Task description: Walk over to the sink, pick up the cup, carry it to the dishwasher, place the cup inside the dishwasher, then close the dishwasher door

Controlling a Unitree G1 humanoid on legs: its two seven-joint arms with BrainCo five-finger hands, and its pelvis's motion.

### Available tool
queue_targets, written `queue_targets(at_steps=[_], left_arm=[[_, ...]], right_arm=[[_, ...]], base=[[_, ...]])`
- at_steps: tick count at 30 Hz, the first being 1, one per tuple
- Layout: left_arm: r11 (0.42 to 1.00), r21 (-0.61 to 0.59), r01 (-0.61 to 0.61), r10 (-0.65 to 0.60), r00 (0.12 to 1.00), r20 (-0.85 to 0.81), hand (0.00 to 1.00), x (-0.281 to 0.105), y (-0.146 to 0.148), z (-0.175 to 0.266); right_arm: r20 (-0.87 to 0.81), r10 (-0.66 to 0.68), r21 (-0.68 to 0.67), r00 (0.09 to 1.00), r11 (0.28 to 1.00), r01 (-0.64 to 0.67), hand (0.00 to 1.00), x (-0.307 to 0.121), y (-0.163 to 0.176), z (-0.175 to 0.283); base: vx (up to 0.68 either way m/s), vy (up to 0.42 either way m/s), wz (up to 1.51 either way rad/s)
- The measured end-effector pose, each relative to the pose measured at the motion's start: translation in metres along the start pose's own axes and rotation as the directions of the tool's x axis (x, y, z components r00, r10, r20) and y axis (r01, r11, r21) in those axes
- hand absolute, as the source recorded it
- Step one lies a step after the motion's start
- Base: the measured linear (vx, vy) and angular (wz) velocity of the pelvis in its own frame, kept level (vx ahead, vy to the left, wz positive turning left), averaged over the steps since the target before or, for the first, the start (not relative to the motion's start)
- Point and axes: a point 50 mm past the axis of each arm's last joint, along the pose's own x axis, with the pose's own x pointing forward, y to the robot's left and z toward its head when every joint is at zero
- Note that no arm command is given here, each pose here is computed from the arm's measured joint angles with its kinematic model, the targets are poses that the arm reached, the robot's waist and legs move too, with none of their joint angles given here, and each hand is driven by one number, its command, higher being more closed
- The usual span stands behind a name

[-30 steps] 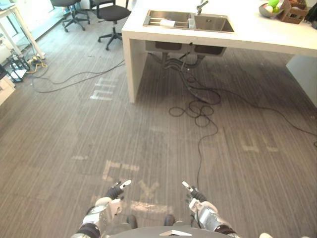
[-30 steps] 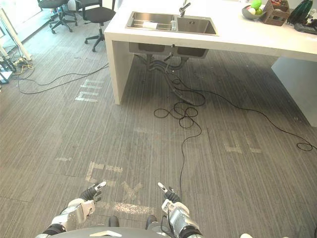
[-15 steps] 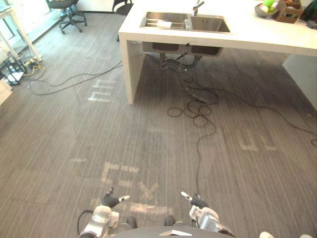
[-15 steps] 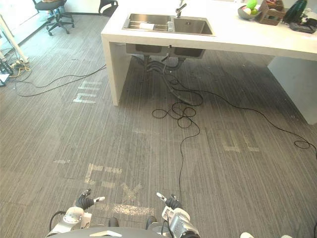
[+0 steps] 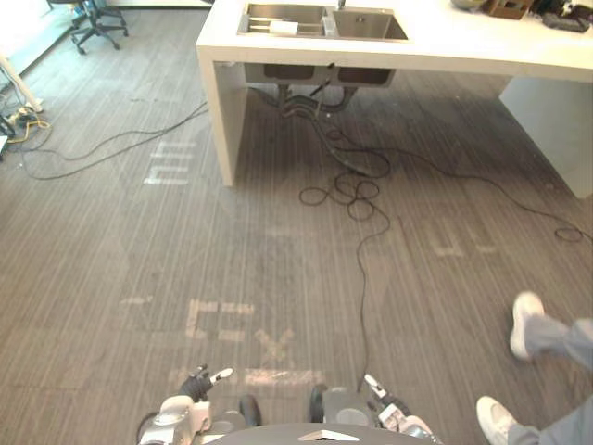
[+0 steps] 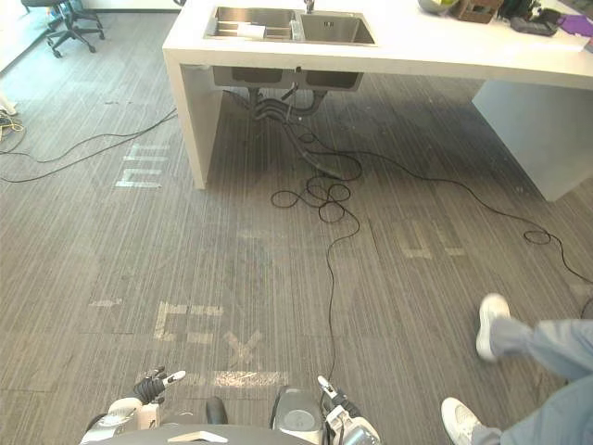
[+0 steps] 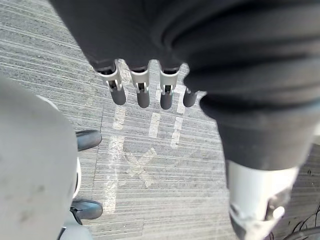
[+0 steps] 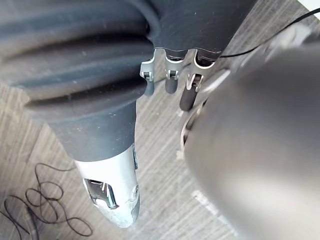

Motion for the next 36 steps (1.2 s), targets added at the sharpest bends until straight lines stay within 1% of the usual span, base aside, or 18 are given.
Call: queue_targets(at_steps=[1, 3, 7, 11, 13, 15, 18, 19, 21, 23, 25, 26, 28, 29, 31, 32, 34, 36], left_arm=[[1.0, -0.026, -0.008, 0.009, 1.0, 0.001, 0.0, 0.0, 0.001, 0.0], [0.998, -0.056, -0.002, 0.003, 1.0, 0.02, 0.0, 0.002, -0.004, 0.007], [0.997, -0.071, 0.043, -0.034, 0.992, 0.118, 0.0, 0.003, -0.023, 0.026], [0.995, -0.074, 0.063, -0.047, 0.98, 0.195, 0.0, -0.001, -0.026, 0.039], [0.994, -0.069, 0.09, -0.069, 0.962, 0.265, 0.0, -0.003, -0.032, 0.051], [0.991, -0.04, 0.128, -0.109, 0.942, 0.317, 0.0, -0.007, -0.043, 0.055], [0.989, -0.042, 0.142, -0.116, 0.921, 0.371, 0.0, -0.01, -0.048, 0.064], [0.983, -0.035, 0.178, -0.146, 0.892, 0.427, 0.0, -0.015, -0.057, 0.073], [0.971, -0.012, 0.239, -0.193, 0.811, 0.552, 0.0, -0.028, -0.073, 0.1], [0.966, -0.005, 0.26, -0.201, 0.76, 0.617, 0.0, -0.036, -0.081, 0.119], [0.957, 0.006, 0.289, -0.209, 0.679, 0.704, 0.0, -0.051, -0.088, 0.143], [0.955, 0.006, 0.297, -0.208, 0.655, 0.726, 0.0, -0.056, -0.089, 0.148], [0.947, -0.003, 0.32, -0.188, 0.566, 0.803, 0.0, -0.075, -0.095, 0.171], [0.945, -0.003, 0.326, -0.186, 0.546, 0.817, 0.0, -0.079, -0.097, 0.175], [0.939, 0.012, 0.343, -0.18, 0.462, 0.869, 0.0, -0.099, -0.104, 0.191], [0.938, 0.009, 0.345, -0.173, 0.448, 0.877, 0.0, -0.101, -0.104, 0.194], [0.94, -0.003, 0.34, -0.157, 0.44, 0.884, 0.0, -0.102, -0.103, 0.198], [0.943, -0.012, 0.332, -0.139, 0.427, 0.893, 0.0, -0.103, -0.097, 0.201]], right_arm=[[-0.011, -0.012, 0.034, 1.0, 0.999, 0.013, 0.0, -0.001, -0.004, -0.004], [-0.031, -0.035, 0.047, 0.999, 0.998, 0.037, 0.0, -0.004, -0.012, -0.014], [-0.077, -0.078, 0.112, 0.994, 0.99, 0.086, 0.0, -0.01, -0.026, -0.037], [-0.116, -0.103, 0.109, 0.988, 0.987, 0.115, 0.0, -0.015, -0.034, -0.055], [-0.101, -0.106, 0.118, 0.989, 0.986, 0.118, 0.0, -0.015, -0.037, -0.05], [-0.062, -0.136, 0.141, 0.989, 0.98, 0.143, 0.0, -0.017, -0.049, -0.033], [-0.015, -0.103, 0.156, 0.995, 0.982, 0.104, 0.0, -0.012, -0.039, -0.019], [0.025, -0.069, 0.137, 0.997, 0.988, 0.065, 0.0, -0.01, -0.033, -0.01], [0.049, -0.007, 0.07, 0.999, 0.998, 0.004, 0.0, -0.006, -0.022, -0.001], [0.055, -0.013, 0.056, 0.998, 0.998, 0.01, 0.0, -0.006, -0.023, 0.004], [0.084, -0.011, 0.054, 0.996, 0.999, 0.006, 0.0, -0.006, -0.023, 0.019], [0.095, -0.005, 0.052, 0.995, 0.999, 0.0, 0.0, -0.006, -0.022, 0.024], [0.131, 0.042, 0.026, 0.99, 0.999, -0.046, 0.0, -0.004, -0.008, 0.042], [0.133, 0.048, 0.02, 0.99, 0.999, -0.051, 0.0, -0.004, -0.007, 0.043], [0.118, 0.035, 0.023, 0.992, 0.999, -0.038, 0.0, -0.004, -0.009, 0.043], [0.108, 0.024, 0.03, 0.994, 0.999, -0.028, 0.0, -0.004, -0.012, 0.041], [0.036, -0.031, 0.084, 0.999, 0.996, 0.028, 0.0, -0.008, -0.03, 0.023], [-0.001, -0.036, 0.108, 0.999, 0.994, 0.036, 0.0, -0.009, -0.033, 0.01]], base=[[0.11, 0.061, 0.24], [0.17, 0.011, 0.36], [0.29, -0.071, 0.41], [0.36, -0.218, 0.25], [0.55, -0.281, 0.19], [0.55, -0.191, 0.18], [0.57, -0.226, -0.07], [0.51, -0.198, 0.05], [0.47, -0.143, 0.25], [0.41, -0.125, 0.11], [0.35, -0.073, -0.3], [0.29, 0.003, -0.47], [0.34, 0.061, -0.35], [0.42, 0.14, -0.18], [0.38, 0.165, -0.11], [0.37, 0.216, -0.02], [0.46, 0.303, -0.03], [0.4, 0.28, -0.05]])
